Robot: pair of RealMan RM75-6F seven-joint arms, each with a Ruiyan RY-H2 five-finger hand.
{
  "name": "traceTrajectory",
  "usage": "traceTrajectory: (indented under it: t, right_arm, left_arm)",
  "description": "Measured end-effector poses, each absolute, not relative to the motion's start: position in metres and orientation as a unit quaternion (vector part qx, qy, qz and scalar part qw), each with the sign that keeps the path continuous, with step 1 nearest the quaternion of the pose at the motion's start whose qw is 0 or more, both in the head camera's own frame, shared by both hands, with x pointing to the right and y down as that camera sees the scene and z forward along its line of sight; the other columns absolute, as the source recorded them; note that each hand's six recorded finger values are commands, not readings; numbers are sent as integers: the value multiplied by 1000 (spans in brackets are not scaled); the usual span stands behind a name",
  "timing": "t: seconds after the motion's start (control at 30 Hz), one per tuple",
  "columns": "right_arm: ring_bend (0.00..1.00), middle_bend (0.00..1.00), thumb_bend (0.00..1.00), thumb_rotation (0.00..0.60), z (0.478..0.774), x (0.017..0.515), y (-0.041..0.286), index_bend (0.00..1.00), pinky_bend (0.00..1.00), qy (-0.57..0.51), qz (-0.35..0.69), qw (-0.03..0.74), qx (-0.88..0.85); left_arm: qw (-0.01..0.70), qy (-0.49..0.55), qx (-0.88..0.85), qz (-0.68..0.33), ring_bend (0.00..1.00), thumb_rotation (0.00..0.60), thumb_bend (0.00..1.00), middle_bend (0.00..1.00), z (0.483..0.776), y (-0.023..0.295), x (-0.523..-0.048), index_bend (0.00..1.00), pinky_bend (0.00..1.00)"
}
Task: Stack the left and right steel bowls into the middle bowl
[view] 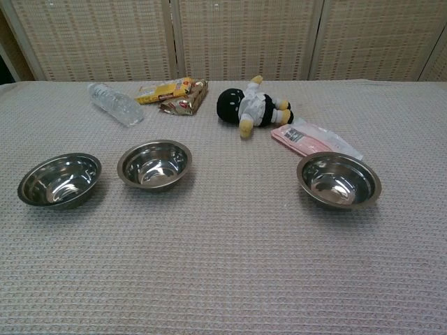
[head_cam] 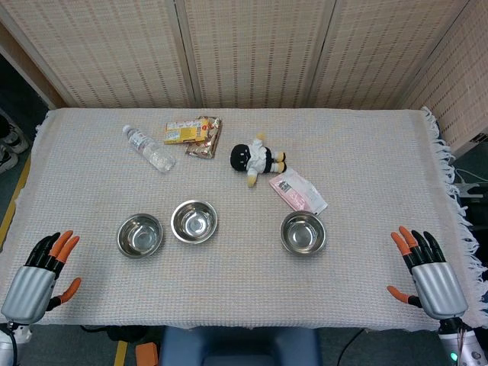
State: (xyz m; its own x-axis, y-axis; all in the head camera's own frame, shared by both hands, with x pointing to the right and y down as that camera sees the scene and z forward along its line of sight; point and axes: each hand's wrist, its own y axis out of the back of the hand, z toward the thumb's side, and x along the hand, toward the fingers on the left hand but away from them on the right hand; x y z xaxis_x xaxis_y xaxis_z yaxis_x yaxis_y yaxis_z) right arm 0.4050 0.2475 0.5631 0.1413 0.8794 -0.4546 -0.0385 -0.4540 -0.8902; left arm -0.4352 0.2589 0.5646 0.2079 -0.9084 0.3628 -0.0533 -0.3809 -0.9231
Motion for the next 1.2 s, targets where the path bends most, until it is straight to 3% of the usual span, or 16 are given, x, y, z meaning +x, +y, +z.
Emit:
traceTrajectory:
  t: [0.3, 0.43, 0.6, 1.0, 1.2]
  right_arm:
    - [0, 0, 45, 521, 567, 407, 246, 0, 0, -327, 572, 400, -637]
    - [0, 0, 45, 520, 570, 409, 245, 0, 0, -326, 578, 397, -634]
    - [0, 0, 45, 520, 573, 410, 243, 0, 0, -324, 582, 395, -632]
    - [0, 0, 45, 521, 580, 414, 239, 0, 0, -322, 594, 388, -627]
    - [0, 0, 46, 521, 580, 415, 239, 0, 0, -323, 596, 387, -625]
  left_arm:
    - [443, 332, -670, -495, 0, 600, 360, 0, 584, 266, -412, 10, 82]
    - [468, 300, -674, -487, 0, 600, 360, 0, 608, 271, -394, 110, 81]
    - [489, 265, -670, -492, 0, 600, 360, 0, 644, 268, -377, 158, 80]
    - [528, 230, -643, -505, 0, 600, 359, 0, 699, 255, -350, 184, 81]
    - [529, 225, -639, -511, 0, 600, 361, 0, 712, 247, -348, 395, 87]
